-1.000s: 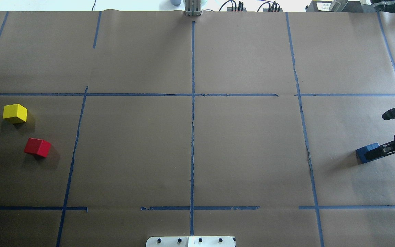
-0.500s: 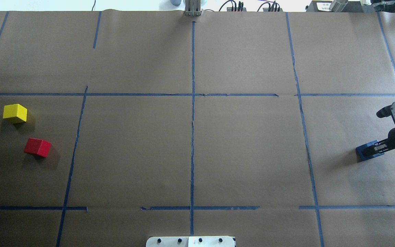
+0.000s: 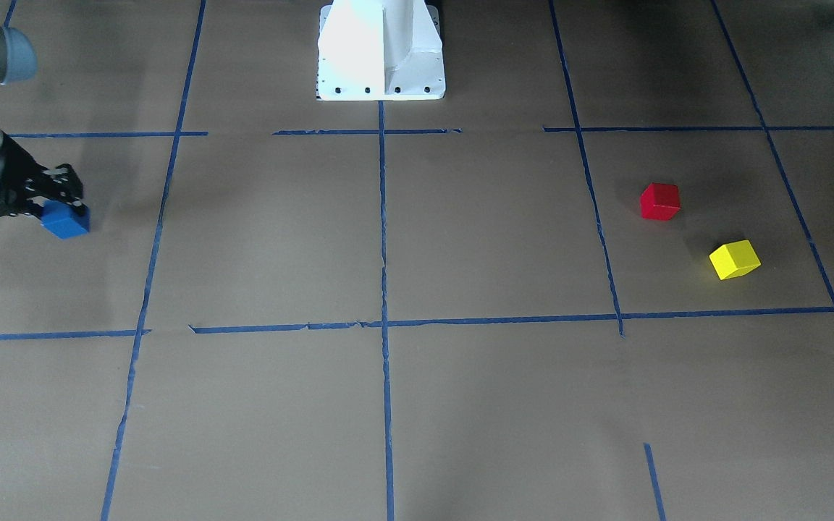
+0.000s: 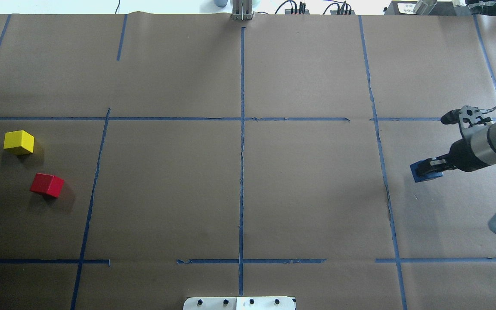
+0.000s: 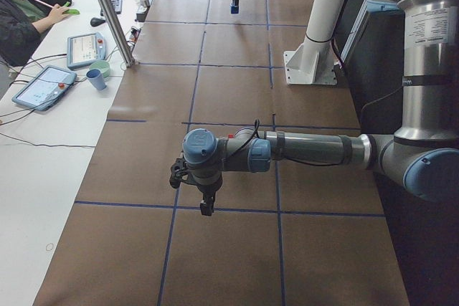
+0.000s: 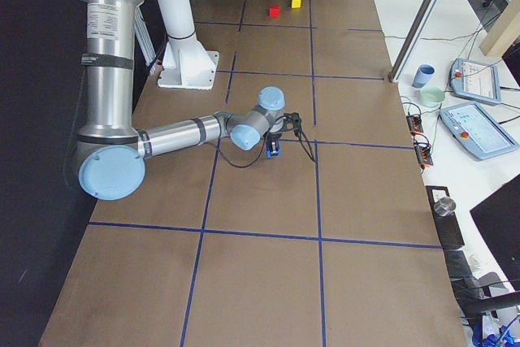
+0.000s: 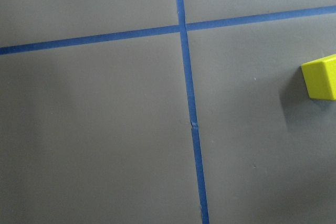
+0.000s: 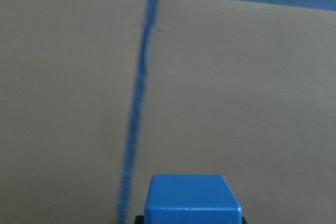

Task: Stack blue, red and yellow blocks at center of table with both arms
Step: 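Carry the blue cube with the right gripper to the table center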

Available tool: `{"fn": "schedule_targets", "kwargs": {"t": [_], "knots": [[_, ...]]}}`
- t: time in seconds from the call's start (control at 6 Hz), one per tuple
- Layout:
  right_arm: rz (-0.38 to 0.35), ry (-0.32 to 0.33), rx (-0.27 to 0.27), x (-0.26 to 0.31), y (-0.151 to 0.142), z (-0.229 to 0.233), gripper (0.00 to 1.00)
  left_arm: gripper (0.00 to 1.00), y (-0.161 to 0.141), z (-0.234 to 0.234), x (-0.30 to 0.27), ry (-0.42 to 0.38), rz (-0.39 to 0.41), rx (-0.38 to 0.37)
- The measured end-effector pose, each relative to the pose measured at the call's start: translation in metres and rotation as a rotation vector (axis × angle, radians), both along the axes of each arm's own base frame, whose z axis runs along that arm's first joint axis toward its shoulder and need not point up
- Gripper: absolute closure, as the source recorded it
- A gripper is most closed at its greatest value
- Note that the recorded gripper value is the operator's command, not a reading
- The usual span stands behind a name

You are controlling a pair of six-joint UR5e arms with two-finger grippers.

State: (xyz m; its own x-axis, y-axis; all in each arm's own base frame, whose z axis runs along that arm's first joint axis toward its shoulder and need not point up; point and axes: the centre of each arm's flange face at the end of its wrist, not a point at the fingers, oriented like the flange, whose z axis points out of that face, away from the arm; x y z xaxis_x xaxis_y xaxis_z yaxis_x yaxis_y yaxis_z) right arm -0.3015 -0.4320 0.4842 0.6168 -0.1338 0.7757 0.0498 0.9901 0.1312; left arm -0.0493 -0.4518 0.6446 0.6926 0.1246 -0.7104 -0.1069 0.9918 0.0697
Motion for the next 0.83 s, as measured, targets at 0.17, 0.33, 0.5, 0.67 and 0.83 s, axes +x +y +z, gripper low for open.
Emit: {"fn": "schedule_targets", "kwargs": {"t": [0.17,0.33,0.5,0.67,0.83], "knots": [[0.023,0.008,-0.046,-0.069,-0.018,-0.075,0.97,0.00,0.000,-0.001,0.000,0.002,0.000,0.001],[0.053,0.045,-0.085,-0.133,-0.029,-0.150,0.97,0.00,-0.001,-0.001,0.000,0.002,0.000,0.001],[0.096,0.076,-0.129,-0.193,-0.039,-0.212,0.97,0.00,-0.001,-0.001,0.000,0.002,0.001,0.002],[0.136,0.091,-0.168,-0.248,-0.049,-0.261,0.97,0.00,-0.001,-0.001,0.001,0.002,0.001,0.002],[0.162,0.100,-0.195,-0.289,-0.054,-0.300,0.95,0.00,-0.001,-0.001,0.001,0.002,0.001,0.001]]}}
